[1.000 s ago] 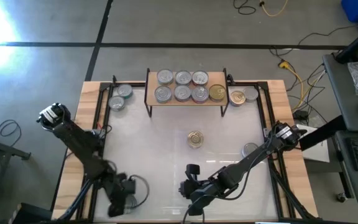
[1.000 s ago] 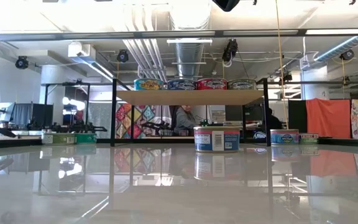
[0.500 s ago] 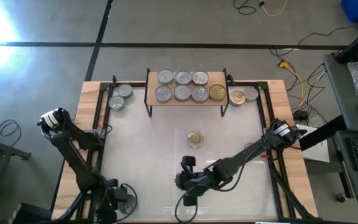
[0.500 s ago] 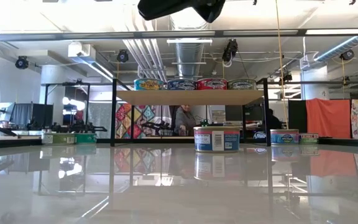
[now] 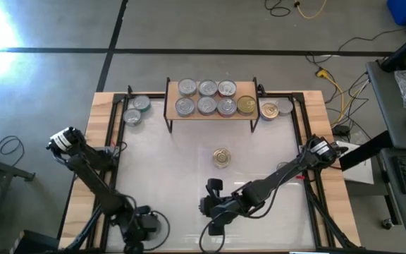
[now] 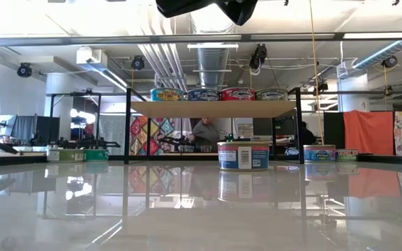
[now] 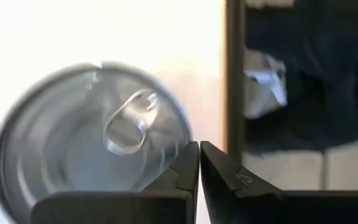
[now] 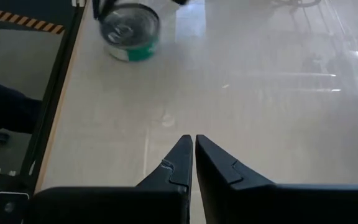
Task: Stack canned seafood by type on shelf
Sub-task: Stack the bottom yellow-blue tuna can on top of the other yellow-blue tuna can on the shelf
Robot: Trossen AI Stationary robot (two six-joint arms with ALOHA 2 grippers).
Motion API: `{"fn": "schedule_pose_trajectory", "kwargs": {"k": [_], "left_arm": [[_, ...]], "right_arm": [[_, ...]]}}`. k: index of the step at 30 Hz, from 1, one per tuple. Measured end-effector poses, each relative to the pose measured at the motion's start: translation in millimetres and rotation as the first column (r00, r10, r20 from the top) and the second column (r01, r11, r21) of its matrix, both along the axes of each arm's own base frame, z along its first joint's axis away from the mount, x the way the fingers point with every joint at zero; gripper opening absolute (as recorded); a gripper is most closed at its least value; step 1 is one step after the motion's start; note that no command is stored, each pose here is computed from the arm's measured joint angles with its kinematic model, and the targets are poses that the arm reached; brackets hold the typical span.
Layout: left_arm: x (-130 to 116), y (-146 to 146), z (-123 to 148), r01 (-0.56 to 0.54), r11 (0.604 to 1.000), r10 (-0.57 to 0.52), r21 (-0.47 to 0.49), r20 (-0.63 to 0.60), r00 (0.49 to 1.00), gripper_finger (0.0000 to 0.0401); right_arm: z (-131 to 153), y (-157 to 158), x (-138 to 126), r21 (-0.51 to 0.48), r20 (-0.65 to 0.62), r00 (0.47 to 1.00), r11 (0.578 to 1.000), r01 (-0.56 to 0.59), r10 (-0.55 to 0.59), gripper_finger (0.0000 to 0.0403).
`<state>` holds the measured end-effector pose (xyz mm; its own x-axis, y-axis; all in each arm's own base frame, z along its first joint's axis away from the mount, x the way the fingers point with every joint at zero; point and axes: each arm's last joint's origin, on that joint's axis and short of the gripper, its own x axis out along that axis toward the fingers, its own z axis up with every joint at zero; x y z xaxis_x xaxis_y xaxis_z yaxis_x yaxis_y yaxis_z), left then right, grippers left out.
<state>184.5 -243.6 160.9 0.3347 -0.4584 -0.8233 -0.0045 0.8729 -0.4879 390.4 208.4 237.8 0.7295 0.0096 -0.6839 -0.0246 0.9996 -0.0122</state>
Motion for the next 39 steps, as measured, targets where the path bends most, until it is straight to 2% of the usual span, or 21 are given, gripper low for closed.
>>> {"fn": "schedule_pose_trajectory", "kwargs": {"k": [5, 10, 14, 18, 23, 26, 30, 33, 39], "left_arm": [[26, 21, -4, -0.036, 0.987, 0.012, 0.154, 0.154, 0.988, 0.0001], [49, 47, -4, -0.121, 0.935, 0.023, 0.334, 0.281, 0.959, 0.0001], [57, 53, 19, -0.139, 0.929, 0.027, 0.343, 0.313, 0.949, 0.0001], [43, 40, 46, -0.102, 0.93, -0.005, 0.354, 0.289, 0.957, 0.0001], [4, 25, 60, -0.162, 0.9, 0.077, 0.405, 0.218, 0.973, 0.0014], [-22, 17, 58, -0.212, 0.873, 0.13, 0.439, 0.211, 0.969, 0.004], [-42, 15, 51, -0.319, 0.838, 0.22, 0.443, 0.262, 0.94, 0.0097], [-46, 16, 45, -0.361, 0.829, 0.265, 0.428, 0.268, 0.926, 0.0151], [-47, 20, 38, -0.378, 0.815, 0.276, 0.439, 0.279, 0.92, 0.0272]], "right_arm": [[0, 3, -1, 0.01, 0.001, 1.0, 1.0, 0.002, -0.002, 0.0013], [0, 7, -3, 0.018, 0.001, 1.0, 1.0, 0.0, 0.0, 0.0013], [0, 11, -6, 0.025, 0.001, 1.0, 1.0, -0.005, 0.005, 0.0013], [0, 16, -9, 0.024, 0.001, 1.0, 1.0, -0.018, 0.018, 0.0013], [-8, 20, -6, -0.003, 0.01, 0.999, 0.999, -0.051, 0.051, 0.0013], [-20, 23, 3, -0.021, 0.042, 0.996, 0.997, -0.079, 0.08, 0.0013], [-35, 17, 17, -0.018, 0.041, 0.997, 0.998, -0.068, 0.068, 0.0013], [-43, 6, 26, 0.018, 0.019, 0.999, 0.999, -0.047, 0.046, 0.0013], [-48, -7, 35, 0.041, 0.012, 1.0, 0.999, 0.007, -0.008, 0.0013]]}}
